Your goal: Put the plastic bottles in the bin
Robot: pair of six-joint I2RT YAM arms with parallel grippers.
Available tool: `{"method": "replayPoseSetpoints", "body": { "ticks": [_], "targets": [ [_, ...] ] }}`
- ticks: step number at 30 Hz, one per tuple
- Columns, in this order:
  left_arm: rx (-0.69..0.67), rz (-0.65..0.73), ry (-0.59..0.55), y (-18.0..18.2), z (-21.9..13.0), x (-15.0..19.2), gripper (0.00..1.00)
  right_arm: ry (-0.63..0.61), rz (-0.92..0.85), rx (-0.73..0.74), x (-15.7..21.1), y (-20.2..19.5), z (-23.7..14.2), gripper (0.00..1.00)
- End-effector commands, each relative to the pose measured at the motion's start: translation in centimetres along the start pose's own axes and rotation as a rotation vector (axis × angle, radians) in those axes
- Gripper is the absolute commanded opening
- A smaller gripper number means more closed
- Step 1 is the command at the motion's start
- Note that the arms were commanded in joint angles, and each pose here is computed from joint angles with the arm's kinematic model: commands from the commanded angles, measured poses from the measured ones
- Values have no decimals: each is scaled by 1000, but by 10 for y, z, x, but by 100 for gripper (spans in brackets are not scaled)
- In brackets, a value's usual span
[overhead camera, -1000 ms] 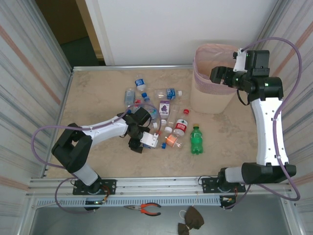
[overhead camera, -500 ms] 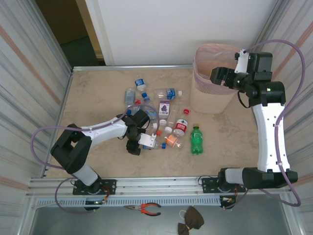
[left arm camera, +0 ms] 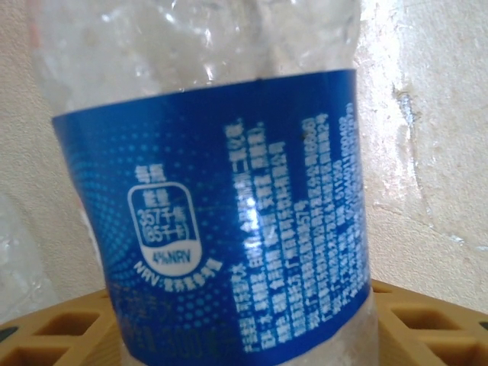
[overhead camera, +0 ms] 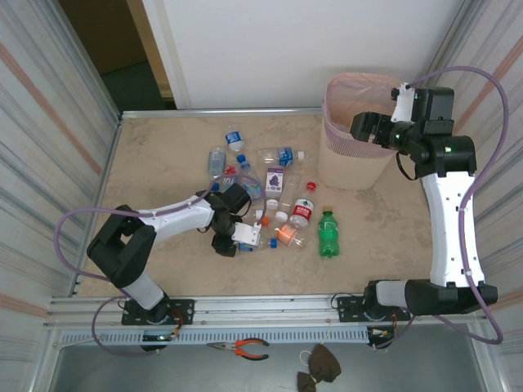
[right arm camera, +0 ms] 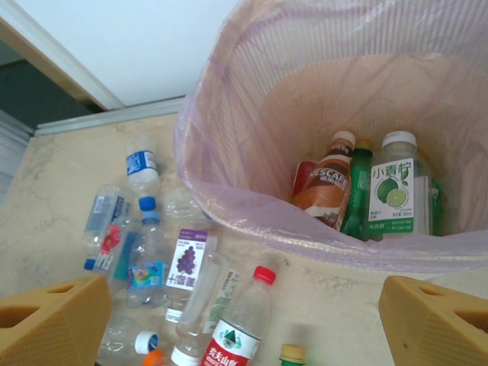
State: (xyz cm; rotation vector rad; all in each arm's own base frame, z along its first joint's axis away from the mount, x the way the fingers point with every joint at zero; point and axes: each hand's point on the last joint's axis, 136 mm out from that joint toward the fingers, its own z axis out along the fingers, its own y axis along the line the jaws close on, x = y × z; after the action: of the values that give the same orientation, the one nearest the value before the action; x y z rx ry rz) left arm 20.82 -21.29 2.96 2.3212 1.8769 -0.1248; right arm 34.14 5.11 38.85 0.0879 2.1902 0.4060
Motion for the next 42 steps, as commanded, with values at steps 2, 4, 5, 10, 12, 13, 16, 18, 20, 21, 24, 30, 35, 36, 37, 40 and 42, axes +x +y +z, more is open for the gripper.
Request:
{"method": "replayPoseSetpoints", "body": {
  "ticks": [2,4,5,10,12,13,16,18,20,21,24,30,35,36,37,40,42],
  "targets": [
    [13,-3,-35,-5,-9,-3,57,-22,5,-9,-2,5,-7,90],
    [1,5,-59,-6,-17,-5,57,-26,1,-9,-2,5,-9,90],
    [-6,10,-77,-7,-21,-8,57,-27,-1,-10,-2,5,-9,90],
    [-65,-4,-224,-1,-56,-29,52,-30,-5,-25,-2,8,-12,90],
    [-95,-21,-319,3,-76,-43,51,-34,-7,-43,-2,12,-14,90],
    [-111,-36,-381,7,-89,-51,51,-39,-10,-57,-2,14,-15,90],
    [-171,-101,-579,19,-132,-71,50,-73,-27,-114,-3,24,-19,90],
    [-207,-137,-701,27,-159,-80,50,-109,-48,-161,-4,31,-22,90],
    [-249,-162,-788,31,-183,-87,51,-157,-71,-212,-6,39,-27,90],
    [-260,-170,-820,32,-191,-90,51,-176,-87,-247,-7,45,-30,90],
    [-297,-195,-935,35,-223,-100,51,-261,-155,-363,-9,65,-46,90],
    [-310,-189,-1234,32,-282,-124,50,-410,-308,-614,-6,110,-92,92],
    [-324,-150,-1377,29,-323,-135,49,-452,-440,-818,9,146,-124,94],
    [-323,-136,-1395,27,-329,-137,49,-456,-471,-859,14,154,-130,95],
    [-324,-119,-1406,26,-335,-140,49,-463,-505,-896,18,162,-136,95],
    [-323,-56,-1437,18,-350,-150,48,-476,-603,-988,35,183,-150,97],
    [-290,-1,-1454,9,-357,-159,49,-479,-659,-1051,47,195,-160,99]
  ]
}}
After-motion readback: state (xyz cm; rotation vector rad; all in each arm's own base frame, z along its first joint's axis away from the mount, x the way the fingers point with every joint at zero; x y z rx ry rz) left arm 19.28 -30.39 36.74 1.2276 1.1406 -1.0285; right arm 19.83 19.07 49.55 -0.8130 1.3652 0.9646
